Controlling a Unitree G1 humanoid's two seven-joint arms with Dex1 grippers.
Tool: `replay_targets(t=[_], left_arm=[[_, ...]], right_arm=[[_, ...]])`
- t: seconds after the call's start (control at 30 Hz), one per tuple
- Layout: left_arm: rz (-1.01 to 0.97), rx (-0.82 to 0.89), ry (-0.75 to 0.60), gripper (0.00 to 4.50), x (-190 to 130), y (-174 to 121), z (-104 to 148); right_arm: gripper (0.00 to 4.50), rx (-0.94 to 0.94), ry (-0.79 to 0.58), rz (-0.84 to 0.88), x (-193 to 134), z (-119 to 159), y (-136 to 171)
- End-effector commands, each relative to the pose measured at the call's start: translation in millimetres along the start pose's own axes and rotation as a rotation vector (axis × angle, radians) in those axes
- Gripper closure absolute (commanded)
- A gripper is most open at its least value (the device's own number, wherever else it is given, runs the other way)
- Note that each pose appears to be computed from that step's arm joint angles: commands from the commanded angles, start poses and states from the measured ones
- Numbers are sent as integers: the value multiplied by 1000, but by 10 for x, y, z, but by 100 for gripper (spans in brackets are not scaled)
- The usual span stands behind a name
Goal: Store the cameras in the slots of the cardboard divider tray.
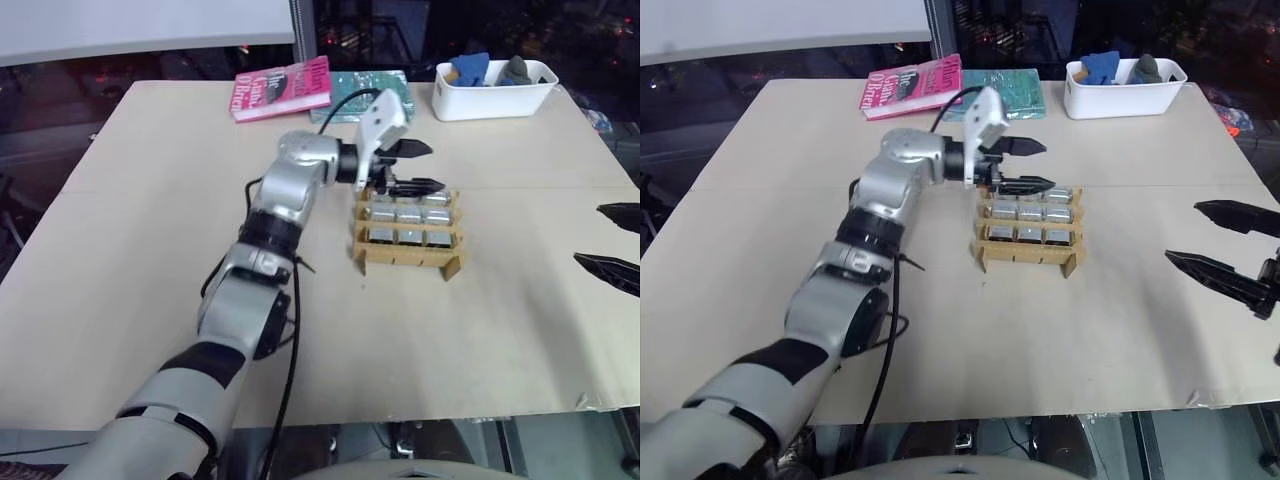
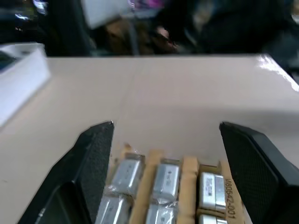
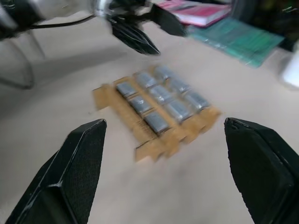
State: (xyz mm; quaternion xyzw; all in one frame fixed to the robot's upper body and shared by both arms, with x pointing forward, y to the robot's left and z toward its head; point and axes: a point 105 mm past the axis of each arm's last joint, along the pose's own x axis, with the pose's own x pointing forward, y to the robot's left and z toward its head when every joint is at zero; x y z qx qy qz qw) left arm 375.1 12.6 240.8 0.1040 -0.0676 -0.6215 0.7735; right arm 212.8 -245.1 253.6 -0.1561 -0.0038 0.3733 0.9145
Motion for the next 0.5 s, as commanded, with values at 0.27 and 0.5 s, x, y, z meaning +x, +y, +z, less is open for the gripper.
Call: replay_targets(t=[0.27, 0.5], left_arm=[[362, -106, -6, 2, -1230, -209, -244], [425, -177, 118, 2, -1712, -505, -484]], right_arm=[[24, 37, 121, -181, -129, -438, 0], [24, 108, 208, -199, -414, -652, 46]])
